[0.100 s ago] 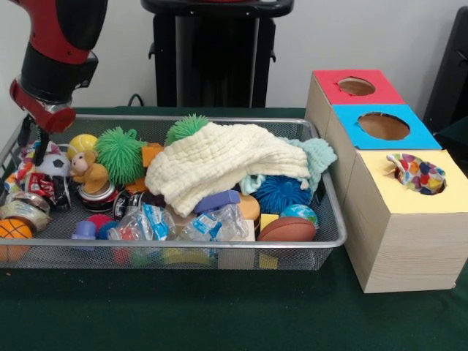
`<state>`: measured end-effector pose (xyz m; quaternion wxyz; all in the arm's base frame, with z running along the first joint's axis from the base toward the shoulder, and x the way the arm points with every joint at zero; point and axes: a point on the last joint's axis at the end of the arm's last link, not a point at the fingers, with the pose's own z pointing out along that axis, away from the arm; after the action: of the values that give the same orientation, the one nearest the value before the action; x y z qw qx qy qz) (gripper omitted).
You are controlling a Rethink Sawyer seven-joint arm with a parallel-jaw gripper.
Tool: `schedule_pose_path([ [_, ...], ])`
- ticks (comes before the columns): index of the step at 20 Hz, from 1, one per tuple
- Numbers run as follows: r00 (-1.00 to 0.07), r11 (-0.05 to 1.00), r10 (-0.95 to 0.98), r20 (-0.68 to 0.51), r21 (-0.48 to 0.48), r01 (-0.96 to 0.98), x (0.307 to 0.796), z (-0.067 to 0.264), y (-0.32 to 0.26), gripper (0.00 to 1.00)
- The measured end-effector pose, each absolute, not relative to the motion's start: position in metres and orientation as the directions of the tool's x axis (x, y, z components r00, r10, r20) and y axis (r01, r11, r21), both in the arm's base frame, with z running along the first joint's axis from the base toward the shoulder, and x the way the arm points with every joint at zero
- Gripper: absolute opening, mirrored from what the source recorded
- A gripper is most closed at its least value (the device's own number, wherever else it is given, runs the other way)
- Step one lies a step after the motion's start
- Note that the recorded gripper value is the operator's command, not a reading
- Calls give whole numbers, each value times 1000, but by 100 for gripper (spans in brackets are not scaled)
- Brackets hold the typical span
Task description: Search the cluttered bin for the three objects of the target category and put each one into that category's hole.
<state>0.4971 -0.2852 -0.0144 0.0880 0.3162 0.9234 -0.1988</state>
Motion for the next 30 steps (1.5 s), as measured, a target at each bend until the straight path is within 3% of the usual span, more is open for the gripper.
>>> schedule_pose_path([
  [10, -796, 729, 558, -237, -319, 606, 477, -46, -278, 0],
  [14, -794, 728, 558, -242, -317, 608, 478, -41, -278, 0],
  [19, -784, 720, 563, -262, -310, 621, 482, -18, -277, 0],
  [30, -764, 697, 584, -274, -312, 645, 511, 86, -251, 0],
])
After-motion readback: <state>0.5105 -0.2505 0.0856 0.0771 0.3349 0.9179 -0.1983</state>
